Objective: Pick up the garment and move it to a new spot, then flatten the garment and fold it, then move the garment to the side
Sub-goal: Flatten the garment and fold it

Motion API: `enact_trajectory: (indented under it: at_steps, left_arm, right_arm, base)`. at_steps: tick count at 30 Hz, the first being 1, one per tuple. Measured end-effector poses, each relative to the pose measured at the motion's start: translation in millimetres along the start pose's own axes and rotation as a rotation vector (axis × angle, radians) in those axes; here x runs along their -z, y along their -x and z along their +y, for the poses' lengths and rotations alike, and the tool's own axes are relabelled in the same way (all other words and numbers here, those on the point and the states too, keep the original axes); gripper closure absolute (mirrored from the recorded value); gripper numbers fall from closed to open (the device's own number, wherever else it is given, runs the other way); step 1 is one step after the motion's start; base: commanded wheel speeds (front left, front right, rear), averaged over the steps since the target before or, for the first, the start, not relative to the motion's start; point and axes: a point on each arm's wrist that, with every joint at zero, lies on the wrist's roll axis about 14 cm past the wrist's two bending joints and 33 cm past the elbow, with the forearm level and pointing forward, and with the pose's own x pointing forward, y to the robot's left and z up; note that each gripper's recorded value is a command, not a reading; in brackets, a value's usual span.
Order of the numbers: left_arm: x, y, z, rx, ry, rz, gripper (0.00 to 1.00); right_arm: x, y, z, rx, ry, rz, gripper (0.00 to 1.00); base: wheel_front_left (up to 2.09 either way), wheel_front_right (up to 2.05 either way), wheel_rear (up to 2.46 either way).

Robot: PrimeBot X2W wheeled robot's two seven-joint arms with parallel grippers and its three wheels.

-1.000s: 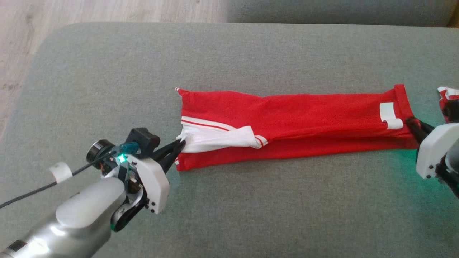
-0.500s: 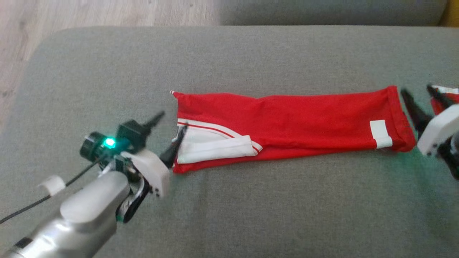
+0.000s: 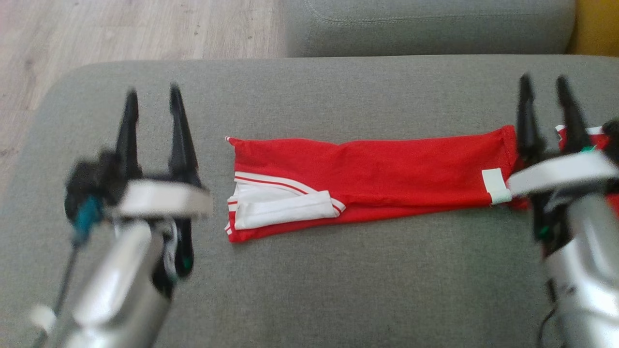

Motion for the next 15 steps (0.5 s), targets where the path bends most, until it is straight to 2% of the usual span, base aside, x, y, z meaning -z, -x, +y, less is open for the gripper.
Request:
enact_trajectory:
  at_steps: [3,8,11,15]
  left_arm:
    - [27.9,26.0,9.7,-0.041,-0.027,0.051,0.00]
    - [69.0,58.3,23.4,-0.106,-0.012,0.150,0.00]
    - [81.9,64.5,24.9,-0.112,-0.006,0.178,0.00]
    - [83.7,60.8,25.3,-0.112,0.009,0.168,0.00]
  right_arm:
    - [19.4,17.9,11.1,0.024,-0.022,0.015,0.00]
    - [52.4,52.7,18.2,0.059,-0.029,0.084,0.00]
    - [67.4,65.0,18.1,0.059,-0.008,0.129,0.00]
    - [69.8,62.3,19.1,0.059,-0.011,0.129,0.00]
  base:
    - [0.00,0.00,0.00]
    - [0.00,0.00,0.00]
    - [0.00,0.00,0.00]
    - [0.00,0.00,0.00]
